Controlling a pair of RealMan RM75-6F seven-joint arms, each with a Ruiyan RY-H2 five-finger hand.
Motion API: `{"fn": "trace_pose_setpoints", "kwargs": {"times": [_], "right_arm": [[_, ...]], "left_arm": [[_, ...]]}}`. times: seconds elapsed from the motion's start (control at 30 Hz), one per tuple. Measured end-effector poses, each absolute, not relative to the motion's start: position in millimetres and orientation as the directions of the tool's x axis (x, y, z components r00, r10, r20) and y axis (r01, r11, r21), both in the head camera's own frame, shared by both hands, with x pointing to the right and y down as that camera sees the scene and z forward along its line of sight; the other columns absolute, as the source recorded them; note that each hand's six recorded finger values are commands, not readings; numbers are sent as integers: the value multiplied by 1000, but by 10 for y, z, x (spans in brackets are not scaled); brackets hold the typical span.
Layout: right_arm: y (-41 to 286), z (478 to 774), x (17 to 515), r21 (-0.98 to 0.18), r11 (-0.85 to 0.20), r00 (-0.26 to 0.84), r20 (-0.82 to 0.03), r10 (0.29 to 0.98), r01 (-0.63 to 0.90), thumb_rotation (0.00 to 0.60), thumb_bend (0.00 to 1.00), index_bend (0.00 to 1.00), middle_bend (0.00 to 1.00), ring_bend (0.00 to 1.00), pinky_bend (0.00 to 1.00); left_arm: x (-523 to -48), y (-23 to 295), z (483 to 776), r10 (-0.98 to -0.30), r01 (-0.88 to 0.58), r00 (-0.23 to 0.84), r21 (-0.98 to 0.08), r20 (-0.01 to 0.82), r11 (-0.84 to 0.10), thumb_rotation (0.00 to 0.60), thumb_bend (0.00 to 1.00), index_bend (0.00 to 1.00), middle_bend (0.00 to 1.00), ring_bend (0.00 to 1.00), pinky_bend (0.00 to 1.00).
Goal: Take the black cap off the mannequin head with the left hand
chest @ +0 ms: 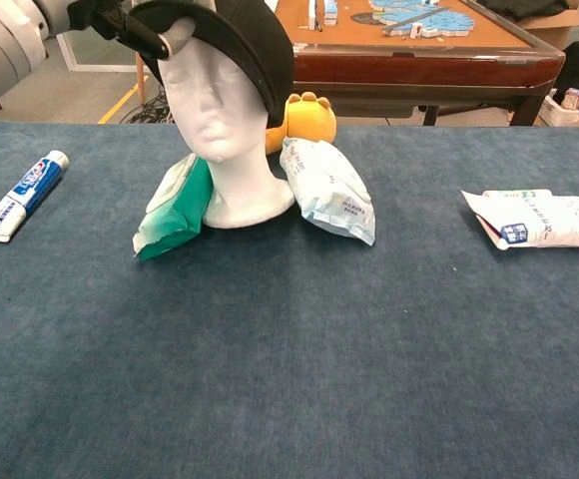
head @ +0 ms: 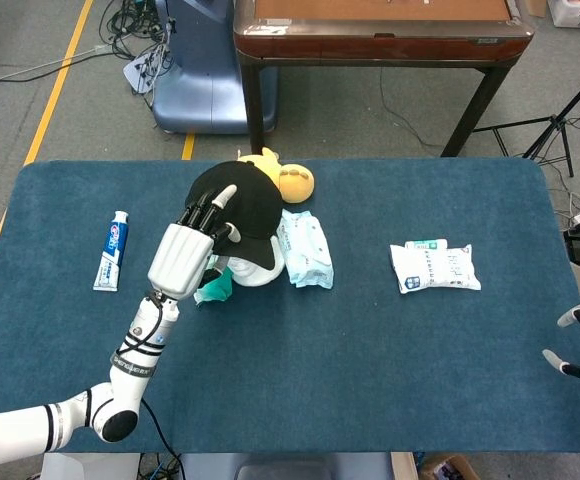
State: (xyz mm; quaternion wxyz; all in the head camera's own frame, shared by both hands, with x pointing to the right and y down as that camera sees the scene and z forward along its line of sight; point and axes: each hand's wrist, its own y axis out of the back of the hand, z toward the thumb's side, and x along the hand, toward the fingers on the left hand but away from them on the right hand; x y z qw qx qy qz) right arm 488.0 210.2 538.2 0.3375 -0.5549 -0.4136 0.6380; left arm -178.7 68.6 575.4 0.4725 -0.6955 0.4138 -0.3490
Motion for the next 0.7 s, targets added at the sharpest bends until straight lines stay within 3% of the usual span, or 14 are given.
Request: {"fn": "trace_pose_setpoints", "kwargs": {"times": [0.7], "right_arm": [[2099, 5395, 4877, -901, -433, -156, -431, 889, 25, 600, 68, 476, 386, 305, 372]], "left_arm": [[-1720, 735, 5651, -901, -261, 427, -944, 73, -200, 600, 473, 699, 68, 37, 171]]}}
